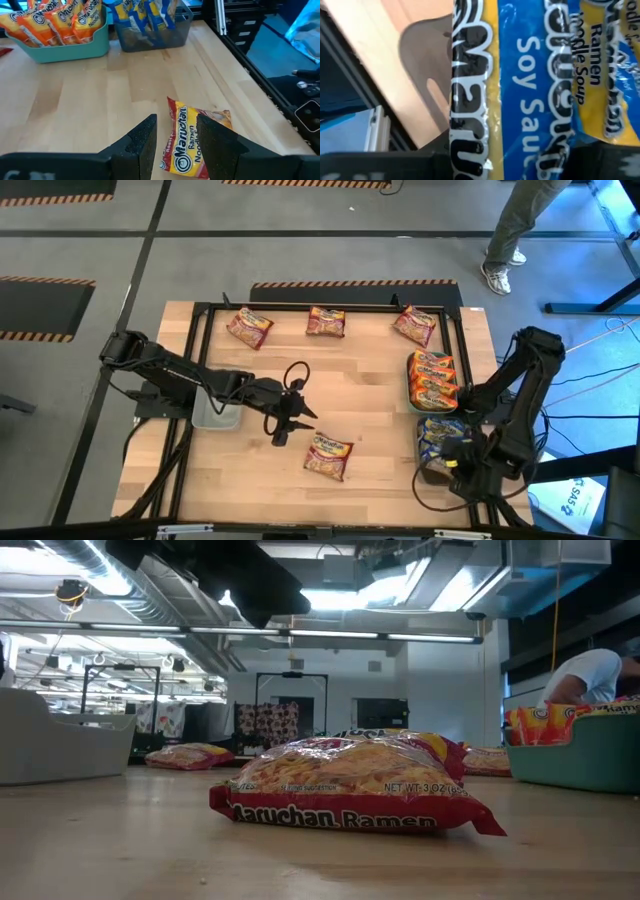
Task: Sort Maruchan noodles
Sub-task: Put the blue noodle pack into the black bin
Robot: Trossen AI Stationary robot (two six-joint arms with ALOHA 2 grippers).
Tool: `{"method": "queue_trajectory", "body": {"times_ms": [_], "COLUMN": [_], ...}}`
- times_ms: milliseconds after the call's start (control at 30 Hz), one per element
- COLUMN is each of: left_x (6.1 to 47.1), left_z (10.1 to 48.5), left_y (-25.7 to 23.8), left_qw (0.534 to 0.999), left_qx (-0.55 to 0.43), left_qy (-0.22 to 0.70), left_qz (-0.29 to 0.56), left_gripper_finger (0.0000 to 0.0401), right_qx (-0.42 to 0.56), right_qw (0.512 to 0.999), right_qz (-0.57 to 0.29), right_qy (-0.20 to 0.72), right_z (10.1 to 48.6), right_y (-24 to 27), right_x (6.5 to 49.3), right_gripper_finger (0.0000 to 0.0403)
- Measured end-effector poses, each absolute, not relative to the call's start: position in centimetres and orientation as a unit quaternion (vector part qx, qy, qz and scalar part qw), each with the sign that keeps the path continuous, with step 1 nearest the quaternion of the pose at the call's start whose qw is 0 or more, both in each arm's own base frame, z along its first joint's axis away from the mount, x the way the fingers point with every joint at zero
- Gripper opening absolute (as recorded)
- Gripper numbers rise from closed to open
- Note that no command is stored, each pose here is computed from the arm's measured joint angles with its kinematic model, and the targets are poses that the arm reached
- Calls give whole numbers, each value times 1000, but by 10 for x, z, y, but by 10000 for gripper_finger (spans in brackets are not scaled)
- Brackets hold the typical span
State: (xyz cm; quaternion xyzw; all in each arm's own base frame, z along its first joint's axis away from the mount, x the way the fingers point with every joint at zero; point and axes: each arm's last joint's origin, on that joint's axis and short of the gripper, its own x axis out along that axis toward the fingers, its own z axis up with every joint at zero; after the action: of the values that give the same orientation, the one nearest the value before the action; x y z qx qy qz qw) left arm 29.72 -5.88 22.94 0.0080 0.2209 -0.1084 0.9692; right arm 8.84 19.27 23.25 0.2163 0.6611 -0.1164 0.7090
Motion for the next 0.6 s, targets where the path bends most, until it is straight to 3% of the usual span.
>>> {"method": "queue_trajectory", "body": {"times_ms": [600], "left_x": [298], "left_z": [229], "left_y": [-56], "left_qw": [973], "left_qx": [18], "left_qy": [220], "left_qz": [-70], "left_gripper_finger": [134], "right_qx": [258], "right_qw": [705], "right_qz": [-95], "right_qy": [654], "right_z": [218], "right_y": [199], "right_x": [91], "right_gripper_finger": [125]}}
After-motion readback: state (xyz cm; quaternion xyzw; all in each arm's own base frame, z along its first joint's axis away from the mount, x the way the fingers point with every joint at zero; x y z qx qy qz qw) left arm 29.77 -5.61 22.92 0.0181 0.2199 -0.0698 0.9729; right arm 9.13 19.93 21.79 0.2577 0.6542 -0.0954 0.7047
